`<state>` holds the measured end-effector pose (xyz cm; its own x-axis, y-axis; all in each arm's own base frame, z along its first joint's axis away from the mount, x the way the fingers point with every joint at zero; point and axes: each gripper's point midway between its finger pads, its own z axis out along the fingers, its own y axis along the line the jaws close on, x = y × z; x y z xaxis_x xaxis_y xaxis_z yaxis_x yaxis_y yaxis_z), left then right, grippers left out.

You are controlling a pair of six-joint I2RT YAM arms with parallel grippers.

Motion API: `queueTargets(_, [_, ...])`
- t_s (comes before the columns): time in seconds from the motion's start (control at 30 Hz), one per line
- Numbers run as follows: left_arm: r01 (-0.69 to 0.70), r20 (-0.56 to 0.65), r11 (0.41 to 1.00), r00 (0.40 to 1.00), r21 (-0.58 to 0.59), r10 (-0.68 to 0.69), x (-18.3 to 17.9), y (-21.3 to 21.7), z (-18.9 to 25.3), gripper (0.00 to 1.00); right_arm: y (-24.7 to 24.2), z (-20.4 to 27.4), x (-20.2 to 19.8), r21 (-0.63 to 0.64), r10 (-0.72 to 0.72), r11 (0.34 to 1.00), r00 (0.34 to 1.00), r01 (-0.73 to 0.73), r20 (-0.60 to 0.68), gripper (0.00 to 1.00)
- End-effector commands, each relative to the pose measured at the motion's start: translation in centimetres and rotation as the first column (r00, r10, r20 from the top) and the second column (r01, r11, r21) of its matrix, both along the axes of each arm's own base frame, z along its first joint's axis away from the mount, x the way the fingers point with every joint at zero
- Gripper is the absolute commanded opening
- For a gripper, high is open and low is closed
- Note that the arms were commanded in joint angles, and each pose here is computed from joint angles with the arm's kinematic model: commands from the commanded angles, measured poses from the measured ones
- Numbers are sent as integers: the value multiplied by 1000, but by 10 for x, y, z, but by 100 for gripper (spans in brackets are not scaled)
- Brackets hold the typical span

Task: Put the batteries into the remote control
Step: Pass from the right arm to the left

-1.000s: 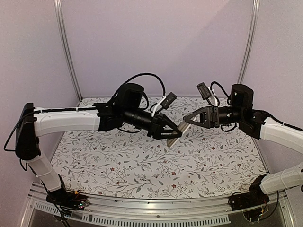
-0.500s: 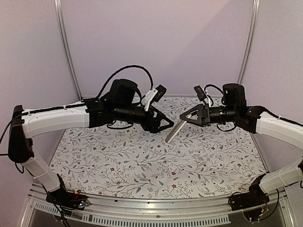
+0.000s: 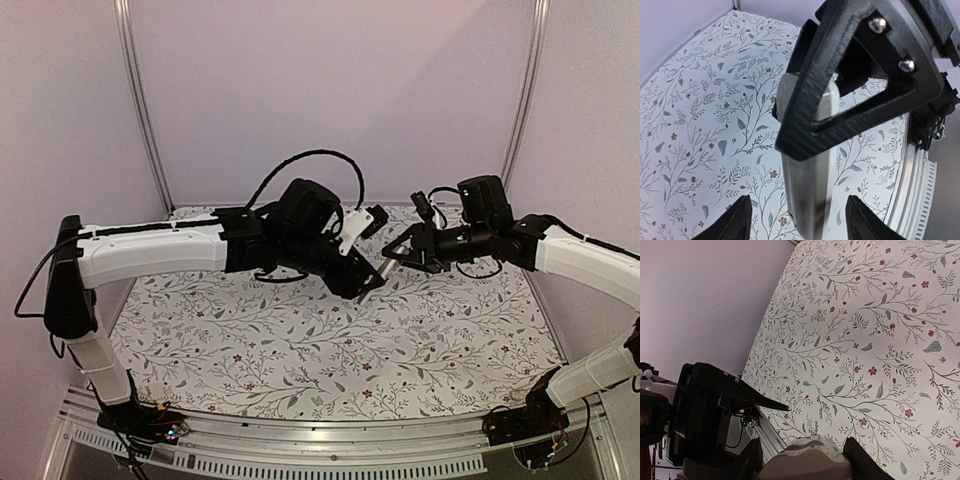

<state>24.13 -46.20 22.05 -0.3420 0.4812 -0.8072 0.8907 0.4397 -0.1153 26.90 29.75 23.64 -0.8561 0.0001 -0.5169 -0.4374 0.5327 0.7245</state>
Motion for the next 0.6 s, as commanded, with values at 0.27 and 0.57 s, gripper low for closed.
queueTargets(0.27, [-14,37,999,999,47,12,9,-26,-10,60,-2,-5,7,-32,-45,999,998,44,-35,13])
queueTargets(0.57, [-36,52,997,998,68,33,15,-36,-17,40,-2,-7,8,-35,-54,998,998,53,-45,13])
